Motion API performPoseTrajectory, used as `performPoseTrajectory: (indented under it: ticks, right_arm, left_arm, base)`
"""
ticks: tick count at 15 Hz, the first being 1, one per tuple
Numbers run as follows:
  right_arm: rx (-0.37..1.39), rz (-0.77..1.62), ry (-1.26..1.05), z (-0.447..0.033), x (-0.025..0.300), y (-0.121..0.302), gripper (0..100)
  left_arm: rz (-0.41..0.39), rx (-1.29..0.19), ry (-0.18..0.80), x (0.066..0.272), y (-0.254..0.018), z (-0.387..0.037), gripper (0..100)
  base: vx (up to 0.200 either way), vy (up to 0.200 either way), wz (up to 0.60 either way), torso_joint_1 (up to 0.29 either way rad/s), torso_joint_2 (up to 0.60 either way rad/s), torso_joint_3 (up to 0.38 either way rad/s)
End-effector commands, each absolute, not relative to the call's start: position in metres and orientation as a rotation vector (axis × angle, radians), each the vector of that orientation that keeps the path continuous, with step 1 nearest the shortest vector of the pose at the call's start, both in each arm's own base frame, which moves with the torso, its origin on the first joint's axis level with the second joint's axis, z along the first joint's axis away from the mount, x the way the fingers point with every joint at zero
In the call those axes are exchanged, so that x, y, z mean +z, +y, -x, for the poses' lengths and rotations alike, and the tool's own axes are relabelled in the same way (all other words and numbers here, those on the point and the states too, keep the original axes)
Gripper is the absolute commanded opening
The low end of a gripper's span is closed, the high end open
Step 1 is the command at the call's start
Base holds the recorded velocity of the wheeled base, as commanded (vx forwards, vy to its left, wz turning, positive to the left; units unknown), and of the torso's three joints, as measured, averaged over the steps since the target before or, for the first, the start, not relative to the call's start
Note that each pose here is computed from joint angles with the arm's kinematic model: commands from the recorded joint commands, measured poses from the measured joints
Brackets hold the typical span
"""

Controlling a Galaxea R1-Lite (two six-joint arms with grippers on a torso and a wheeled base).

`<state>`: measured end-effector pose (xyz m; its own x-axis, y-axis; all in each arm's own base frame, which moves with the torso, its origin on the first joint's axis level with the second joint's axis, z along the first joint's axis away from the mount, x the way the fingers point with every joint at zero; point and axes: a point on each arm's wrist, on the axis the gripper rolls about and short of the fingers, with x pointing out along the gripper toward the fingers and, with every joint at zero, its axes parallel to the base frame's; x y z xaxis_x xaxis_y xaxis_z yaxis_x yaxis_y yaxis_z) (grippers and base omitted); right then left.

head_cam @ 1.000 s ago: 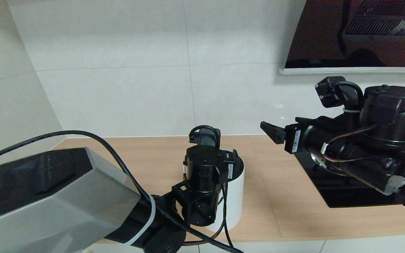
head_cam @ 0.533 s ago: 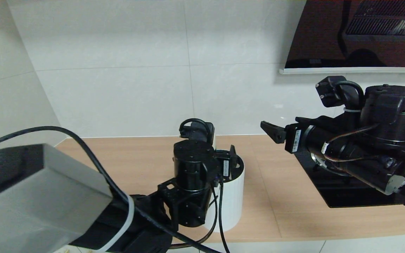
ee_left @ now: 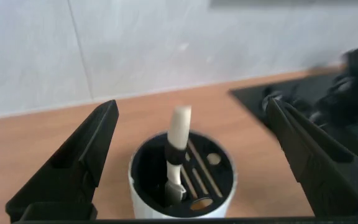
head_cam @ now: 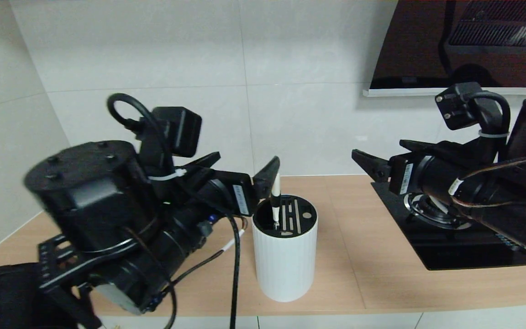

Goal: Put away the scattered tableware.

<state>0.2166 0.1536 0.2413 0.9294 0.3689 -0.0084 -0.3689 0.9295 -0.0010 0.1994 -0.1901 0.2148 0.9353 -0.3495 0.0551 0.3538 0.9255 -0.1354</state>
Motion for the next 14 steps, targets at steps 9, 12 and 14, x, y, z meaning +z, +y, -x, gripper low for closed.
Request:
performPoseTrajectory:
  ticks: [9,12,14]
  right_arm:
    - [0.210,-0.097,-0.286,-0.067,0.245,0.027,100]
    - [0.074,-0.051,-0.283,-0.019,0.222,0.001,100]
    - [0.034,-0.043,-0.286,0.004,0.214,-0.006,100]
  left_arm:
    - [0.160,-0.078,-0.108,0.237,-0.009,-0.037,100]
    - [0.159,-0.029,-0.142,0.222,0.010,0.008,100]
    - [0.155,0.015,-0.160,0.215,0.014,0.023,100]
  base:
    - [0.000,0.000,0.00,0.000,0.00,0.000]
    - [0.000,0.000,0.00,0.000,0.00,0.000]
    - [0.000,0.000,0.00,0.000,0.00,0.000]
